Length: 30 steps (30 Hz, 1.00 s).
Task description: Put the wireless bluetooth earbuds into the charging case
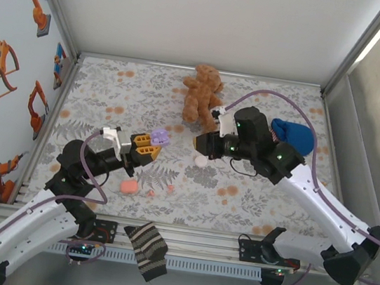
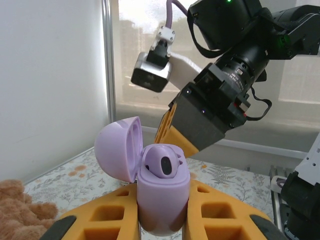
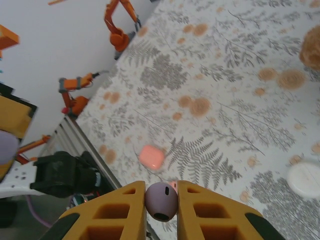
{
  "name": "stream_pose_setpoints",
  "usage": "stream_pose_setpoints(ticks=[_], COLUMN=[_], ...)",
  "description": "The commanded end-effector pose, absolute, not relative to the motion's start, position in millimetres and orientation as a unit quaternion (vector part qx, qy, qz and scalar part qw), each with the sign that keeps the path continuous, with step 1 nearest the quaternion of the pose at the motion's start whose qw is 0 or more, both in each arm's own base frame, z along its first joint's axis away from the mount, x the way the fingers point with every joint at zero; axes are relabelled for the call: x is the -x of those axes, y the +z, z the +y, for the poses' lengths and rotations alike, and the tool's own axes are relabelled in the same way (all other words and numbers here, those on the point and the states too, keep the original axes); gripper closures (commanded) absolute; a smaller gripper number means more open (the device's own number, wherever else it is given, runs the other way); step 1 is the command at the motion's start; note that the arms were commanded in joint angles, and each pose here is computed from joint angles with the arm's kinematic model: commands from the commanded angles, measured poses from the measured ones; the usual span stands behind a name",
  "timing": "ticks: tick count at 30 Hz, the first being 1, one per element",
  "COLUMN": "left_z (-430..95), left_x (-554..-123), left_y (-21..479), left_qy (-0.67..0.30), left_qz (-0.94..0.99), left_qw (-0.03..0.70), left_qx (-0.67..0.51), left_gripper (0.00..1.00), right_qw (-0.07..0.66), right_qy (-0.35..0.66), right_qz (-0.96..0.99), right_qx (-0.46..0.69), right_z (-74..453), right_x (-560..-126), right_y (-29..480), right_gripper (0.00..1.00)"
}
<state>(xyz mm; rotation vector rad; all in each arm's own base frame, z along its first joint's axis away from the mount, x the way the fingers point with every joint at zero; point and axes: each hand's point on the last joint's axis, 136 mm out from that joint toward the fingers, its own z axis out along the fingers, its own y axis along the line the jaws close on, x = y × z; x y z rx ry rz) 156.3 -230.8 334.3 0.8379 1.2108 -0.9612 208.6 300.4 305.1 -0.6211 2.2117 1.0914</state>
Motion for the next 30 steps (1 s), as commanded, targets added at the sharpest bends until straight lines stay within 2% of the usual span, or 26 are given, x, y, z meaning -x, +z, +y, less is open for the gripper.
stream_pose_setpoints(ticks=[1,7,12,18,30], left_z=[-229,-233,-238,-244,-249], left_x=[-151,-153,-157,-161,-163], left_y=[357,358,355,355,356], left_qy=[-0.431,-0.434,-0.438,-0.442,-0.447], left_qz=[0.500,0.499,0.500,0.492,0.488], left_qw=[0.657,0.656,0.650,0.651,0.648], left_qx=[-0.364,-0.365,-0.368,-0.374,-0.377], left_gripper=[1.00,1.00,1.00,1.00,1.00], right_qw=[0.330,0.350,0.332,0.289,0.256], right_qy=[0.484,0.539,0.585,0.615,0.625], right_qz=[0.775,0.725,0.690,0.682,0.682], right_qx=[0.239,0.247,0.266,0.270,0.281], right_z=[311,314,322,335,354], right_x=[-203,-191,-177,-174,-170], right_y=[360,404,421,420,409], right_gripper=[0.81,0.81,0.81,0.81,0.81])
